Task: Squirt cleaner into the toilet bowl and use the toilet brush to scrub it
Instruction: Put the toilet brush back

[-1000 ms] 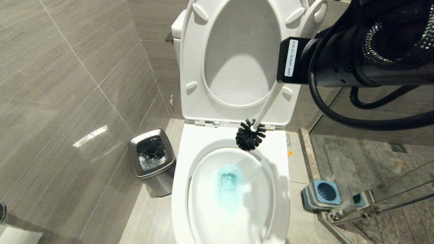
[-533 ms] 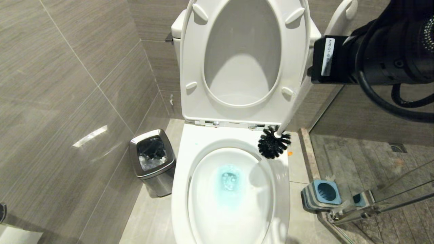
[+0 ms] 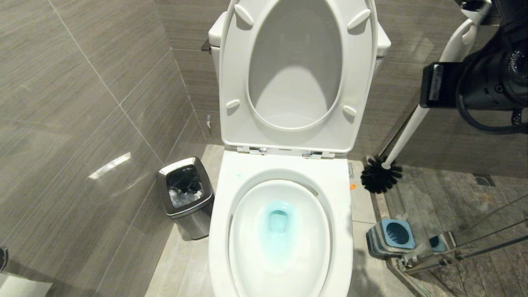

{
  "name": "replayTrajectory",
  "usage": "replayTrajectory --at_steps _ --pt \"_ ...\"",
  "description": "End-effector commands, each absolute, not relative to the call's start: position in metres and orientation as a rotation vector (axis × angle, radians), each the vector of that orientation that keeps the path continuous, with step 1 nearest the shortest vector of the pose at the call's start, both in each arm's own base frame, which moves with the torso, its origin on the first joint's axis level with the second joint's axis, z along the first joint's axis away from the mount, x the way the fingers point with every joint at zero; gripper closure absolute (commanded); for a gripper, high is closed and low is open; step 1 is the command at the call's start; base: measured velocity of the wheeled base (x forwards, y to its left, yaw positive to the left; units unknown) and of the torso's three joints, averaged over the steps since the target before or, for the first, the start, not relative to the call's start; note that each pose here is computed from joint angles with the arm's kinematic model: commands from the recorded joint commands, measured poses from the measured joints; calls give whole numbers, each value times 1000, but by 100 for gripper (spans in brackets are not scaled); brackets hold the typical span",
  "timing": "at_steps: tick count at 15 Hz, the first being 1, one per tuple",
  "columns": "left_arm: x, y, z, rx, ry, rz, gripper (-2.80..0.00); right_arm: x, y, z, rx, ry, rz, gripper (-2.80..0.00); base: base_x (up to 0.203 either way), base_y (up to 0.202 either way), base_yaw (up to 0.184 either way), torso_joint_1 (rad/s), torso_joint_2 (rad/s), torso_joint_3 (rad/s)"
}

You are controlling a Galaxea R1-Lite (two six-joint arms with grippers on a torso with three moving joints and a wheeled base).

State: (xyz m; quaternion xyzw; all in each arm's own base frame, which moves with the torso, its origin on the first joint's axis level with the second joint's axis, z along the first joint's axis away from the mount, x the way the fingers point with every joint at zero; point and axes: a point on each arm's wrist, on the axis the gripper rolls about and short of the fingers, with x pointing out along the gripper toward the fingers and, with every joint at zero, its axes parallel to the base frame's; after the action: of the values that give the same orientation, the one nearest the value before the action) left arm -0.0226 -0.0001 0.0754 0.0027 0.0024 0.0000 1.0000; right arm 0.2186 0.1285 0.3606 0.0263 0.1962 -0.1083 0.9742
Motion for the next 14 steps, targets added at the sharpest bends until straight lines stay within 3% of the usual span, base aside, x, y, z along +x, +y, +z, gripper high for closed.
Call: replayTrajectory --at_steps 1,8,14 --pt "-23 0 75 6 5 0 0 225 102 357 65 405 -322 0 0 0 0 0 0 0" --pt "-23 0 75 6 5 0 0 226 56 315 118 465 -352 0 0 0 0 0 0 0" --pt "-23 0 75 6 5 0 0 242 12 248 117 440 -295 0 0 0 0 0 0 0"
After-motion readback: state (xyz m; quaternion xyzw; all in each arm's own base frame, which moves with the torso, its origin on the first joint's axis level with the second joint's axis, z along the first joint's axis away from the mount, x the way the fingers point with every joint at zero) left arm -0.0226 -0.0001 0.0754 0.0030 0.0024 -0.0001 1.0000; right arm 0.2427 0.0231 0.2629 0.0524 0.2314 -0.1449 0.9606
